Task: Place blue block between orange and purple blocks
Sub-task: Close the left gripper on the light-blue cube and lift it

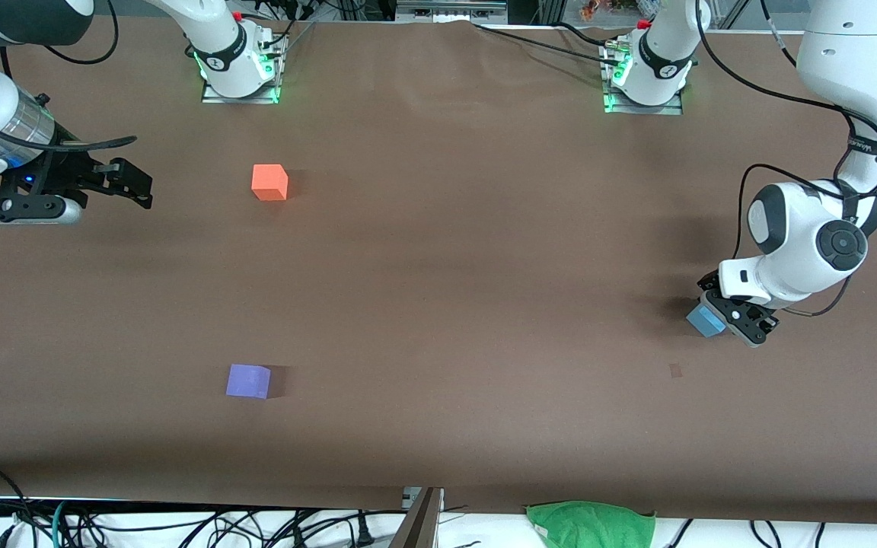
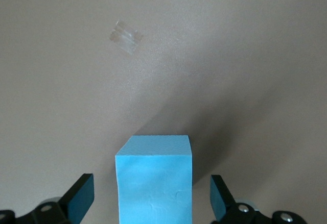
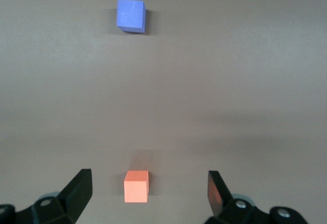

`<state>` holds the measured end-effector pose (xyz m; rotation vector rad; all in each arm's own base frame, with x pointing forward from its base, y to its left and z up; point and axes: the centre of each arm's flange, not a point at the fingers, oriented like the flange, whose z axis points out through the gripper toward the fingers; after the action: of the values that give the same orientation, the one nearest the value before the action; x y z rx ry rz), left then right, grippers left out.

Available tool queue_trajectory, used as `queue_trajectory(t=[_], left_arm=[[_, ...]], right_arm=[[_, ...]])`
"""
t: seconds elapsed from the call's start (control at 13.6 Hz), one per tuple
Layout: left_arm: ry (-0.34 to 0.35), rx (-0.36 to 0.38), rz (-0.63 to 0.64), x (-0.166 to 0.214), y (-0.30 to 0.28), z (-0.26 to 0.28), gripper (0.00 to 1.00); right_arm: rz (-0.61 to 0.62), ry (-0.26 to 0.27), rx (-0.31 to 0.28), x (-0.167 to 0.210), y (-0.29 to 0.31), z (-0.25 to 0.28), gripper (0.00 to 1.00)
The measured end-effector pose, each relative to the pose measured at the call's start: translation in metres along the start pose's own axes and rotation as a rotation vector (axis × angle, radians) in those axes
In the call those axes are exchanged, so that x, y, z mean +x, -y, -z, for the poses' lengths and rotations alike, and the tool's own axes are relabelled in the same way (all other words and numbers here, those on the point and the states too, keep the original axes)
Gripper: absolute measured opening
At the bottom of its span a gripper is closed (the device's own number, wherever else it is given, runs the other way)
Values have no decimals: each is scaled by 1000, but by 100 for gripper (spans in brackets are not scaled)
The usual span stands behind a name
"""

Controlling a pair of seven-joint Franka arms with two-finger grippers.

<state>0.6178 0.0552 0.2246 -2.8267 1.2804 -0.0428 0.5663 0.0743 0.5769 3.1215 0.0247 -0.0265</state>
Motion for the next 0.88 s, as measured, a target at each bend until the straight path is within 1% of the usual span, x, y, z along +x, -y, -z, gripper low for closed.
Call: queue_trajectory(t=[0.66, 0.74, 0.81, 0.88], left_arm=[[18, -23, 1, -4, -3, -22, 100], [19, -24, 1, -4, -3, -23, 94], [19, -25, 1, -4, -3, -24, 94], [19, -24, 2, -4, -3, -24, 88]], right_arm=[[0, 0, 0, 0, 0, 0, 100], [0, 0, 0, 0, 0, 0, 100], [0, 0, 0, 0, 0, 0, 100], [0, 0, 0, 0, 0, 0, 100]])
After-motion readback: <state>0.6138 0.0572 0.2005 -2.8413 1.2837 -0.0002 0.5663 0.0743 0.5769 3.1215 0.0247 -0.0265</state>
